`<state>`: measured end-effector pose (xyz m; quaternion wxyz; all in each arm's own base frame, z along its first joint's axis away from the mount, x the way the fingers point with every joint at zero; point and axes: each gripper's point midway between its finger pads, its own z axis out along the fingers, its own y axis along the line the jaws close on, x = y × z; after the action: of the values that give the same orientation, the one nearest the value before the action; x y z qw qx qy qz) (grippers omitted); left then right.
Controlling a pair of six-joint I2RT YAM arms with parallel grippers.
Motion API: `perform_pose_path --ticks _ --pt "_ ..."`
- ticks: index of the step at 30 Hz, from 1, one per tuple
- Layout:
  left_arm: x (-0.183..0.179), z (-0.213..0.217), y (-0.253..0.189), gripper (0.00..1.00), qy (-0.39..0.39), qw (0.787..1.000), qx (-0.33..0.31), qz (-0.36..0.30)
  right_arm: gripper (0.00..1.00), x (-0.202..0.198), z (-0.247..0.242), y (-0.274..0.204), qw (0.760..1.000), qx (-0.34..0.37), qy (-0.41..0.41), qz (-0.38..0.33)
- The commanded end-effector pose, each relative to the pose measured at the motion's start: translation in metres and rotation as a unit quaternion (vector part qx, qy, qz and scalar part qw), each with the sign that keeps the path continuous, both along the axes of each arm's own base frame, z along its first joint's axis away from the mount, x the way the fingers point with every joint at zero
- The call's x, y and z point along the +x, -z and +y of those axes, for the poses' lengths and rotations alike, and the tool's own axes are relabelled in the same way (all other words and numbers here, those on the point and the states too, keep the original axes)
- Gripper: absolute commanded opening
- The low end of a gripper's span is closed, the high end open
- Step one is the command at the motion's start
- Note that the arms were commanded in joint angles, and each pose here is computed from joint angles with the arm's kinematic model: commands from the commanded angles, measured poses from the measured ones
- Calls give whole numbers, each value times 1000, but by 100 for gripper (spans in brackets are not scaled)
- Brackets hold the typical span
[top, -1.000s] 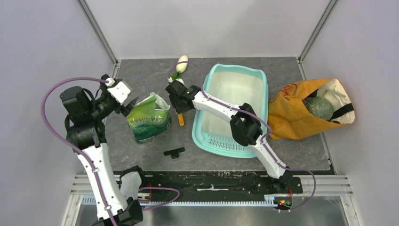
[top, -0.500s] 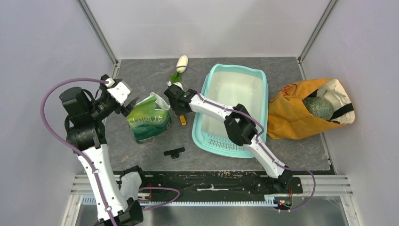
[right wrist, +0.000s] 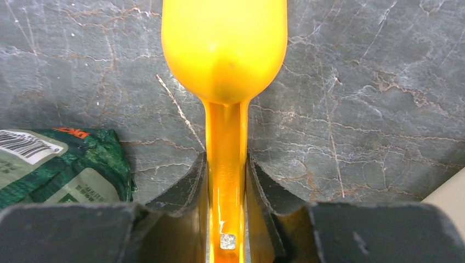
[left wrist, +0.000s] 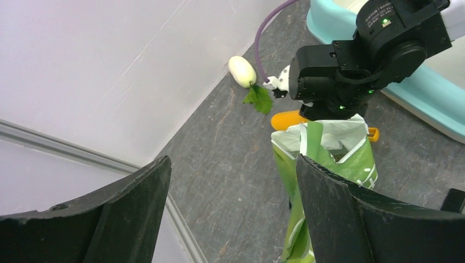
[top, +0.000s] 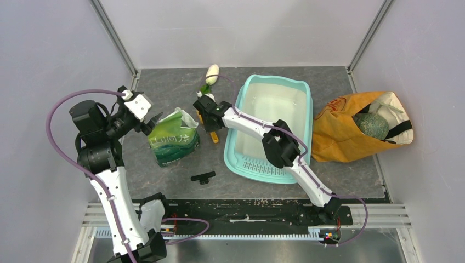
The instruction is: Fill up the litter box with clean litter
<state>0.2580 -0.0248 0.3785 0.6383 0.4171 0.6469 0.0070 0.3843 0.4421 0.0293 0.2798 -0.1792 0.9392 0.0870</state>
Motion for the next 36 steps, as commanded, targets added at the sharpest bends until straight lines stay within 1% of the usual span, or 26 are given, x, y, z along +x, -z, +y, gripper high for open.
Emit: perform_pose_path --ticks 1,6,9,10,12,14,16,18,20,21,24,28,30,33,36 --pt "-2 -10 -23 90 21 999 -26 -19 0 31 28 -111 989 115 -10 -88" --pt "-2 -15 -33 90 32 998 -42 -26 0 44 20 -208 968 199 -21 -152" --pt "0 -19 -44 90 41 997 -54 -32 0 40 0 -263 953 239 -30 -182" --pt "1 -20 -47 90 45 997 -58 -34 0 39 -9 -274 951 246 -33 -187" --pt "3 -24 -52 90 62 996 -61 -35 0 31 -26 -301 942 269 -62 -192" --pt "6 -30 -56 90 82 994 -60 -36 0 16 -43 -326 930 295 -109 -189" --pt "12 -38 -58 90 103 993 -52 -38 0 3 -65 -341 922 308 -141 -185" --pt "22 -49 -56 89 124 991 -29 -42 0 -10 -91 -350 916 321 -168 -171" --pt "33 -63 -49 89 147 988 9 -47 0 -25 -116 -353 912 337 -185 -145" --pt "35 -73 -45 89 167 984 34 -59 0 -40 -124 -354 905 350 -209 -123" --pt "42 -98 -40 88 222 967 79 -94 0 -79 -150 -349 888 377 -256 -62" --pt "35 -142 -38 87 316 931 100 -150 0 -143 -170 -328 864 386 -322 14" --pt "28 -161 -32 87 350 912 116 -181 0 -166 -177 -317 858 390 -332 45" --pt "12 -189 -18 87 394 884 136 -210 0 -193 -183 -309 845 404 -341 80" --pt "-6 -210 -4 87 431 863 148 -221 0 -206 -186 -311 834 418 -347 96"
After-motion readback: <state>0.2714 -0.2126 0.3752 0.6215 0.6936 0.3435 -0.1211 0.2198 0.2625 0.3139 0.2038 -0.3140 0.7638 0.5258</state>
